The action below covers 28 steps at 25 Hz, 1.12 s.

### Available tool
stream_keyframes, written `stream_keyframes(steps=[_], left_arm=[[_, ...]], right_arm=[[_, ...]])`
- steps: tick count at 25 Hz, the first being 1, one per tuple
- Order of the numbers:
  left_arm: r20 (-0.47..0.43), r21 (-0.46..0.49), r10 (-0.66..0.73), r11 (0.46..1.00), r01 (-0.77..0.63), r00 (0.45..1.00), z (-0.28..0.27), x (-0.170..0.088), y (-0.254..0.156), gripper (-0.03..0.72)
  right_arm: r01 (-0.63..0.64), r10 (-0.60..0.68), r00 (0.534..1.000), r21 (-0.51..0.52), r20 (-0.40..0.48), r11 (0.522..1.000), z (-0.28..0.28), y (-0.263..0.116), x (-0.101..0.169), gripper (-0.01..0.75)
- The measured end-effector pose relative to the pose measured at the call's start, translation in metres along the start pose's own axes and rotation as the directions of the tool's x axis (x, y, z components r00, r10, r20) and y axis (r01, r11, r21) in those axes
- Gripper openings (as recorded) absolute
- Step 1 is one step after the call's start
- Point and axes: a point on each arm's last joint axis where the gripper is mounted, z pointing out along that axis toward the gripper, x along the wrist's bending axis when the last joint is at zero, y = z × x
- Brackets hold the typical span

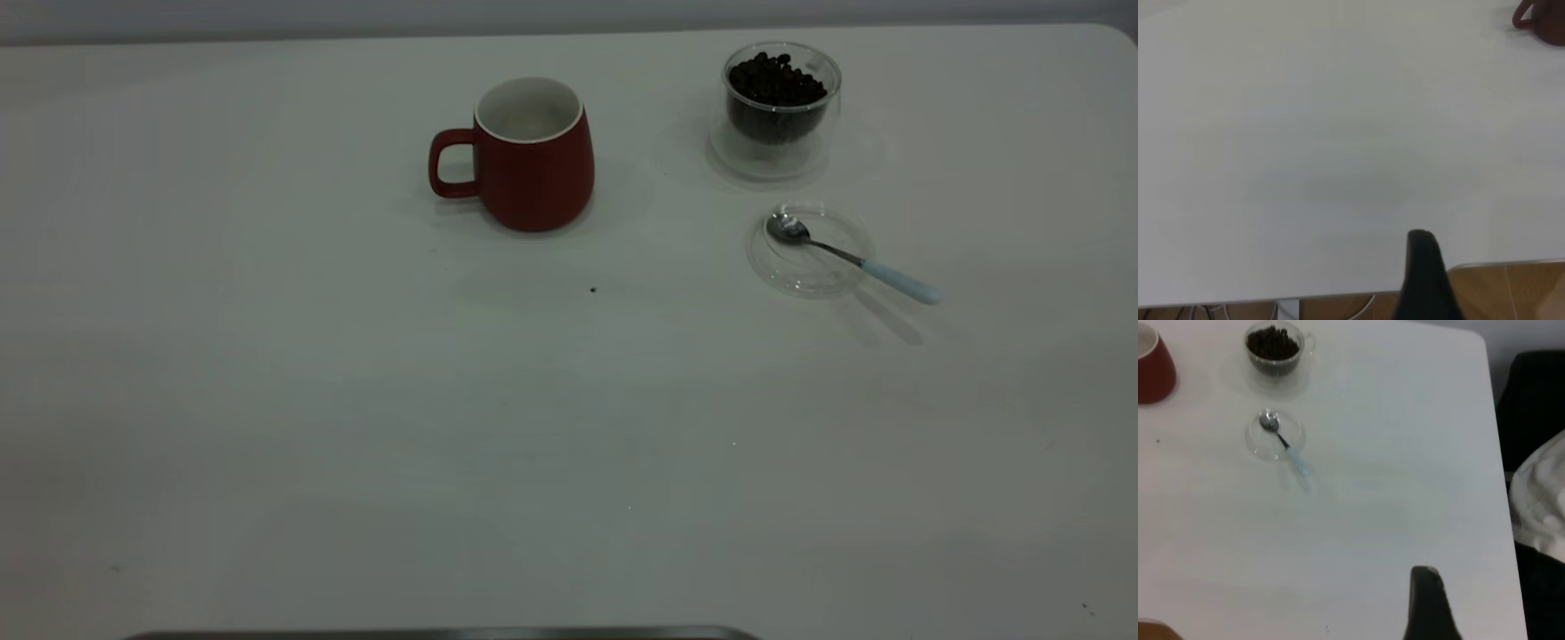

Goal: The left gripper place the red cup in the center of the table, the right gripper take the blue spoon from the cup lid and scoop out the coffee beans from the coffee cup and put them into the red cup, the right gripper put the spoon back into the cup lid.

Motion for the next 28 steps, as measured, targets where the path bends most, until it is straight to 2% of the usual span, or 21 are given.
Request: stream_keyframes(steps=[7, 12, 21, 28], left_arm=[[0.0, 0.0, -0.001, 1.0, 0.001, 1.0, 0.0, 0.0, 0.0, 0.587], [0.0, 0.0, -0.001, 1.0, 0.001, 1.0, 0.0, 0.0, 0.0, 0.587], [0.0, 0.0, -0.001, 1.0, 0.001, 1.0, 0.0, 0.0, 0.0, 0.587], [0.0, 0.0, -0.001, 1.0, 0.001, 1.0, 0.0, 0.0, 0.0, 0.587]], right_arm=[[-0.037, 0.041, 0.998, -0.082, 0.043, 0.996, 0.004, -0.018, -0.009, 0.523], [-0.046, 0.049, 0.998, -0.066, 0.045, 0.997, 0.025, -0.034, -0.009, 0.523], [0.023, -0.026, 0.992, -0.025, -0.125, 0.999, 0.03, -0.041, -0.007, 0.523], [0.03, -0.033, 0.991, -0.026, -0.13, 0.999, 0.032, -0.042, -0.007, 0.523]])
